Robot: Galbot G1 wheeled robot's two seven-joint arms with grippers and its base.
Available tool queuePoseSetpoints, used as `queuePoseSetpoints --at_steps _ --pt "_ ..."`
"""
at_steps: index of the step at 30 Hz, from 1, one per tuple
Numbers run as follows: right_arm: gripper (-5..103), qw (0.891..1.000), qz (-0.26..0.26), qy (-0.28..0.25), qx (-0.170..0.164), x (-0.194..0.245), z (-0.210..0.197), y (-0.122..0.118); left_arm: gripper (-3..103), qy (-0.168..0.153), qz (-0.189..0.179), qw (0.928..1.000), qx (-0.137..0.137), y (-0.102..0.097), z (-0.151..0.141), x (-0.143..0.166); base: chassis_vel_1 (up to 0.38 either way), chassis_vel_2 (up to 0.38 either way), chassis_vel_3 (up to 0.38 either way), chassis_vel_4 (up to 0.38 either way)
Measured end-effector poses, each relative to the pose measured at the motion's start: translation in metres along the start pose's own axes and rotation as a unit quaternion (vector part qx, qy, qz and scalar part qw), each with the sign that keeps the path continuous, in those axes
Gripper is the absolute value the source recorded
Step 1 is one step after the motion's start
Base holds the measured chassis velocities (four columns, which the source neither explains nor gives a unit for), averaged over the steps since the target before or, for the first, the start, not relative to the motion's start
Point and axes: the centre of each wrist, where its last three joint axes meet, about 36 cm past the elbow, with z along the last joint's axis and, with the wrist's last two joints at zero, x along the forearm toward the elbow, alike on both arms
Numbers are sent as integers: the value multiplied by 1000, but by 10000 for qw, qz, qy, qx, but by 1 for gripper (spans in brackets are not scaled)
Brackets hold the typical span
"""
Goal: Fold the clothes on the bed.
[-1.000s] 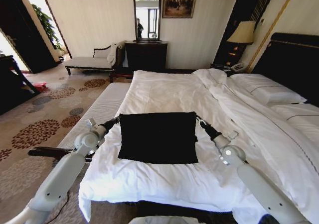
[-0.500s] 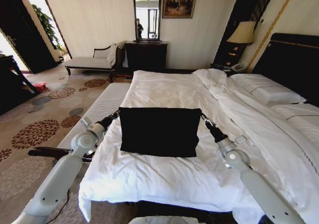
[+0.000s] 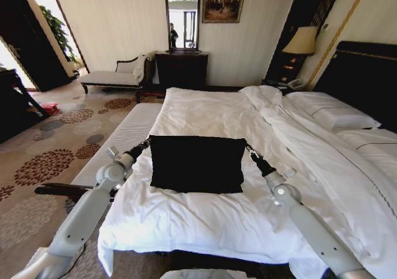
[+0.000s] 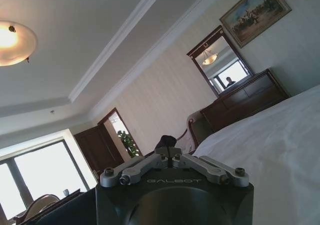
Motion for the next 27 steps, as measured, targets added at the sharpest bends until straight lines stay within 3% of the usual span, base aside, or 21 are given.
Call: queuePoseSetpoints --at_steps 7,14,19,27 --pt "0 9983 446 182 330 -44 7 -28 1 43 -326 9995 7 19 7 -33 0 0 0 0" --pt "0 9948 833 300 498 -54 7 -27 1 67 -375 9992 -96 21 14 -32 0 0 0 0" --pt "0 9910 875 822 590 -21 11 3 1 239 -265 9973 -636 20 21 6 0 0 0 0" --pt "0 9884 845 1137 545 27 19 40 1 645 -302 9912 -1116 27 34 63 0 0 0 0"
